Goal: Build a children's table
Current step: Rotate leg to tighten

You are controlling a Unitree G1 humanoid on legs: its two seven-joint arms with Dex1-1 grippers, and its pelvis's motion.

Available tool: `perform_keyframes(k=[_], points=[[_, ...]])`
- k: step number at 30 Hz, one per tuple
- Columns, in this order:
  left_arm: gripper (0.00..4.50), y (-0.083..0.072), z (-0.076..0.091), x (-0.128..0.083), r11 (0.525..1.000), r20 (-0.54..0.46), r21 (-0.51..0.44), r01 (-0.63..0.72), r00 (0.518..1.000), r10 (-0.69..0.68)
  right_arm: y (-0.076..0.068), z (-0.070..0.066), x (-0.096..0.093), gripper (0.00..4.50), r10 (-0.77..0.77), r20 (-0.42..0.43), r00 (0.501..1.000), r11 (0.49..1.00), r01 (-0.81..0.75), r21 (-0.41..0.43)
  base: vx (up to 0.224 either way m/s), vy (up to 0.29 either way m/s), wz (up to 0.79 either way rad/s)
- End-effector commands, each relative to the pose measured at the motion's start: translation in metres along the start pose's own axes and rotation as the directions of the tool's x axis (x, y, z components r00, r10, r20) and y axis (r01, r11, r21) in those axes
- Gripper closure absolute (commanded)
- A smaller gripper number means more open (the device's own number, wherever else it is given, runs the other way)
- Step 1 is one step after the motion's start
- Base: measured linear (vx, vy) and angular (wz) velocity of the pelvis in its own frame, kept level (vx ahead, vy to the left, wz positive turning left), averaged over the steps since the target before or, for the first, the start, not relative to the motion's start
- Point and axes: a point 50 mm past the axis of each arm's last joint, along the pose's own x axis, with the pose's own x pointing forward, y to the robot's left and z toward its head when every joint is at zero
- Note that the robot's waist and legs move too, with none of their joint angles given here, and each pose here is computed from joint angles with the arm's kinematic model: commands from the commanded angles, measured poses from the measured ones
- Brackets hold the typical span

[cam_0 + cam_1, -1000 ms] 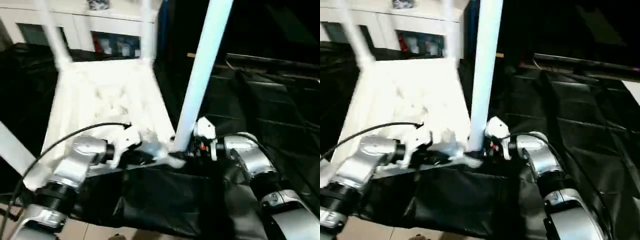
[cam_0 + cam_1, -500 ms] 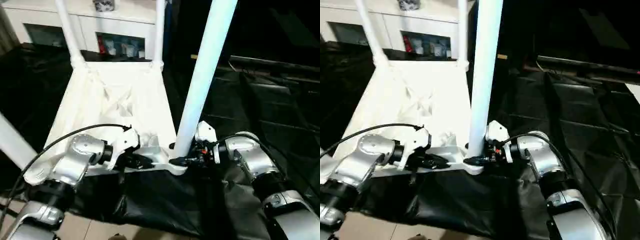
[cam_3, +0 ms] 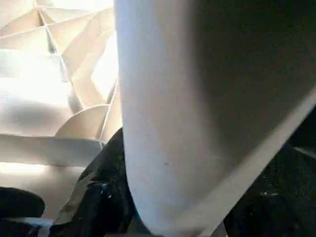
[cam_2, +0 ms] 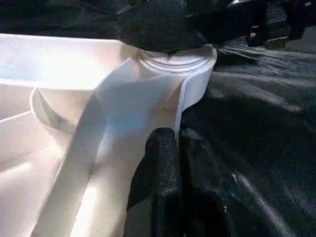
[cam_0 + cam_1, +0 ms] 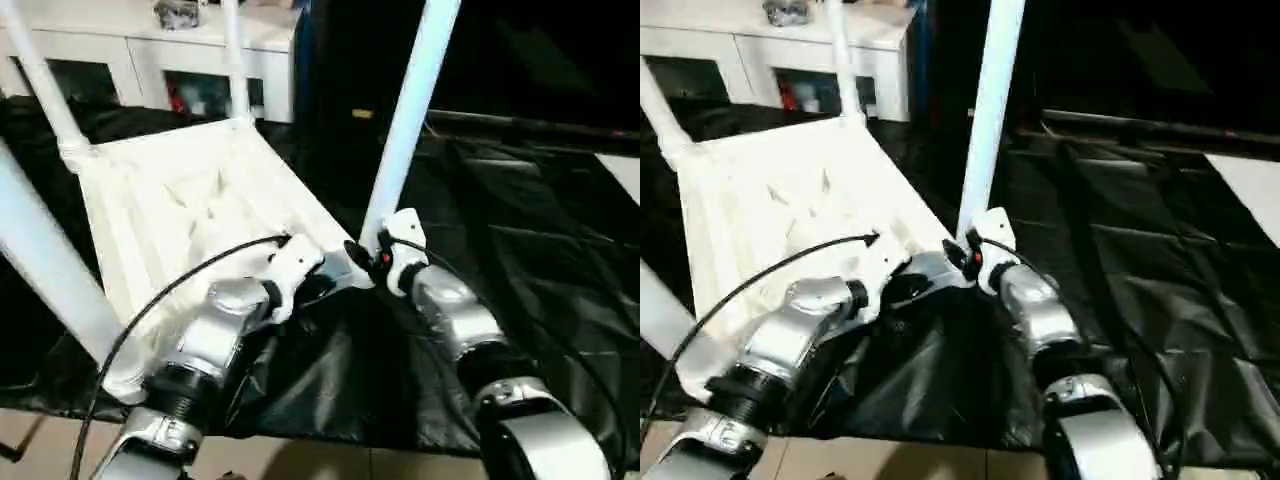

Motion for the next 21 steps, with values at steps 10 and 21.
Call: perform_keyframes(k=[10,21], points=[[4.5,-0.002,0.02,-0.001,0.998,0.091,0.058,0.018,0.996,-0.023,0.043,-0.02,0.005,1.56,0.304,-0.082,0.949,0.951,-0.308,-0.038,0.0,0.0,0.0],[4.5,0.004,0.005,-0.031,0.942,0.031,0.145,0.302,0.95,-0.31,0.028,-0.024,-0.027,1.56,0.654,-0.211,0.726,0.71,-0.686,-0.157,0.01,-0.008,0.01]])
